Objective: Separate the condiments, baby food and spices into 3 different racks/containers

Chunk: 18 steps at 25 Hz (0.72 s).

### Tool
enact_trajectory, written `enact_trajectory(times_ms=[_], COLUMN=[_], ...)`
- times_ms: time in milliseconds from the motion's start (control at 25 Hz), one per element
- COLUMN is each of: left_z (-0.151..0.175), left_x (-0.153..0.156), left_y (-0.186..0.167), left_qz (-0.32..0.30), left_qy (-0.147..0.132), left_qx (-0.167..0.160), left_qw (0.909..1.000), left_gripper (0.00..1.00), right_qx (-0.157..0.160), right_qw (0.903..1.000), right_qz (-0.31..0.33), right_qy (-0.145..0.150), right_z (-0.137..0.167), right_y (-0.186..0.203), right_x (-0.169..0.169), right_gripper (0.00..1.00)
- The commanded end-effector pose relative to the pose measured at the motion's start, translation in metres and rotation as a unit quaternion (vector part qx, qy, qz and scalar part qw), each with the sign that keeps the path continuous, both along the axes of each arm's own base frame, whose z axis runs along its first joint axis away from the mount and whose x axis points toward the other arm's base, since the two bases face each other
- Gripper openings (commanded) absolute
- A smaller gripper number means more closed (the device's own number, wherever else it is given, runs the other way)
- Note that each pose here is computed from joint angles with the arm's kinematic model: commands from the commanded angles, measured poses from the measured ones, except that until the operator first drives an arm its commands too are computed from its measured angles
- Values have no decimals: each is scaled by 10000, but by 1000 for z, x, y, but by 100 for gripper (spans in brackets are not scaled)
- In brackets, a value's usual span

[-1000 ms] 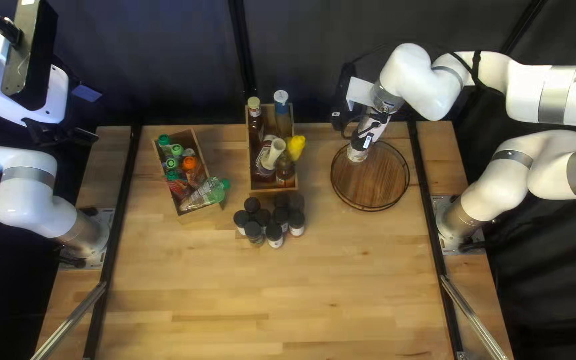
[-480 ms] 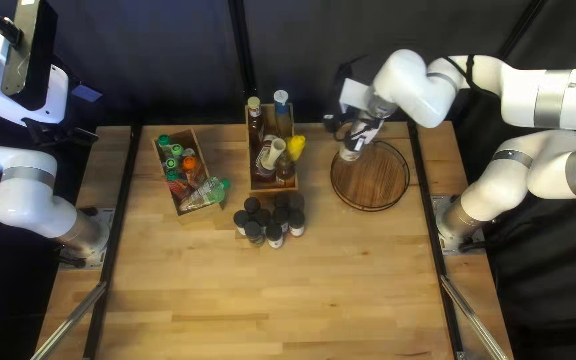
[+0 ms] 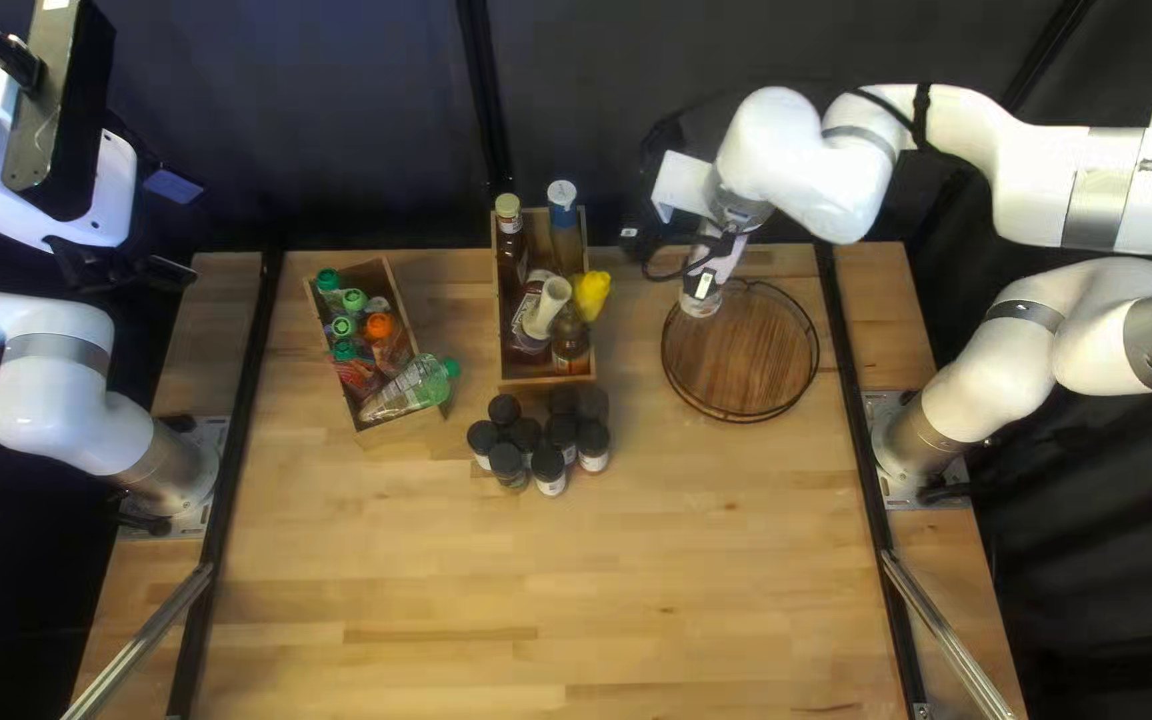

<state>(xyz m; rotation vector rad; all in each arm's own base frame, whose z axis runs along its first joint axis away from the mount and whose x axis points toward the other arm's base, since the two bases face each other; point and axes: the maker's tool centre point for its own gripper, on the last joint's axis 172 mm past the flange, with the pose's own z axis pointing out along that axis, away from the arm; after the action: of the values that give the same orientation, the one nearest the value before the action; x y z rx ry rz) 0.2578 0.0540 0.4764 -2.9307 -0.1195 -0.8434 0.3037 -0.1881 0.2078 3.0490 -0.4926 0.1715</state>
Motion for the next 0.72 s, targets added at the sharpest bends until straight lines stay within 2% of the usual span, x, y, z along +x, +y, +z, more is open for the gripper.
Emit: enact_trajectory(times_ms=[40,400,720], left_z=[0,0,0], left_x=[0,0,0], left_y=[0,0,0], left_qz=[0,0,0], left_qy=[0,0,0], left_qx=[0,0,0], left_qw=[10000,10000,10000], left_gripper=[100,100,100], right_qx=[120,171,176], right_qw=[9998,9991,9991], right_qz=[-82,-328,-335], right_qy=[-116,-214,-215], right_z=[-14,-48,-49], right_y=[-11,-26,-27], right_x=[-12,-27,-27], right_gripper=[0,0,0])
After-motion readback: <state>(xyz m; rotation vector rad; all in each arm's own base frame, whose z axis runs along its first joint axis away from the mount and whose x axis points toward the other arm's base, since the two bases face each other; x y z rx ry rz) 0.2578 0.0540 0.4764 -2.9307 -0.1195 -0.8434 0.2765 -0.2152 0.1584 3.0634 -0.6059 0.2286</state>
